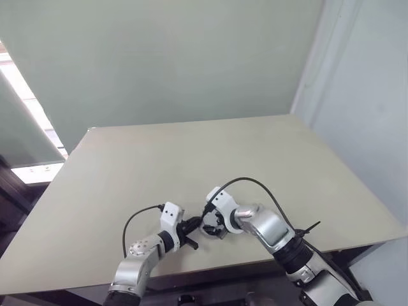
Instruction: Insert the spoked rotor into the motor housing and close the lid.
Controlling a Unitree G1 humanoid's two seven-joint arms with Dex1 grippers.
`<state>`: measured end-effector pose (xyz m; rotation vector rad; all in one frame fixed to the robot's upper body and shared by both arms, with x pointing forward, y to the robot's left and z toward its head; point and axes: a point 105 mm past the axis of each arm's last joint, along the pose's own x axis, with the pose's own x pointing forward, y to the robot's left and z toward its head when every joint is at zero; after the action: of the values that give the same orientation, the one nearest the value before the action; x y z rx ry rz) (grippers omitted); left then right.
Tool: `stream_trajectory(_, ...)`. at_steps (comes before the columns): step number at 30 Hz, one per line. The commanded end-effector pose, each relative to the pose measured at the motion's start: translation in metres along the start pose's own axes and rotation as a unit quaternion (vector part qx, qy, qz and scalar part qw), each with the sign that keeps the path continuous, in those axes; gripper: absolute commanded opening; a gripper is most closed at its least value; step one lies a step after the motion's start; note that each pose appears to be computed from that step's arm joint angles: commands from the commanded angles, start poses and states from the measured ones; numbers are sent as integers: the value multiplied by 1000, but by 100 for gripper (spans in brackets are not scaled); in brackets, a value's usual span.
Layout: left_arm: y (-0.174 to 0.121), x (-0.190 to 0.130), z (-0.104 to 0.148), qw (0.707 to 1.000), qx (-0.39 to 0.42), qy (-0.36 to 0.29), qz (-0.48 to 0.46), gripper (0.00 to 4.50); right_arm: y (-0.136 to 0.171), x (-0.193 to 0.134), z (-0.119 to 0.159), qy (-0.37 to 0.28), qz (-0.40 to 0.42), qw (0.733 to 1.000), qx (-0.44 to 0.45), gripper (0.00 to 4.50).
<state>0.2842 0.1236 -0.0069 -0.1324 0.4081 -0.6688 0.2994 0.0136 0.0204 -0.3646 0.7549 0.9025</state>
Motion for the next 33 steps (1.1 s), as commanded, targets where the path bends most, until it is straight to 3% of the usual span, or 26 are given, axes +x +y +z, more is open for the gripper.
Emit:
stream_trajectory(1,-3,3,-7,1000,6,19,-4,0,-6,-4,1,6,10,999,36,445)
stream_trajectory(10,-4,4,-7,1000,9,22,-8,0,-33,-25,31,-48,23,989,141,445)
stream_trajectory(20,-5,6,-4,1000,15,23,-15,0,-60,-39,19,-54,123,909,395,445)
stream_trajectory(28,-3,5,-2,999,21,24,-16,0,-64,-29,3,-64,174,845,501,445)
stream_trajectory(33,-2,3,-1,999,24,26,-15,0,-60,-24,1,-71,205,819,531,445)
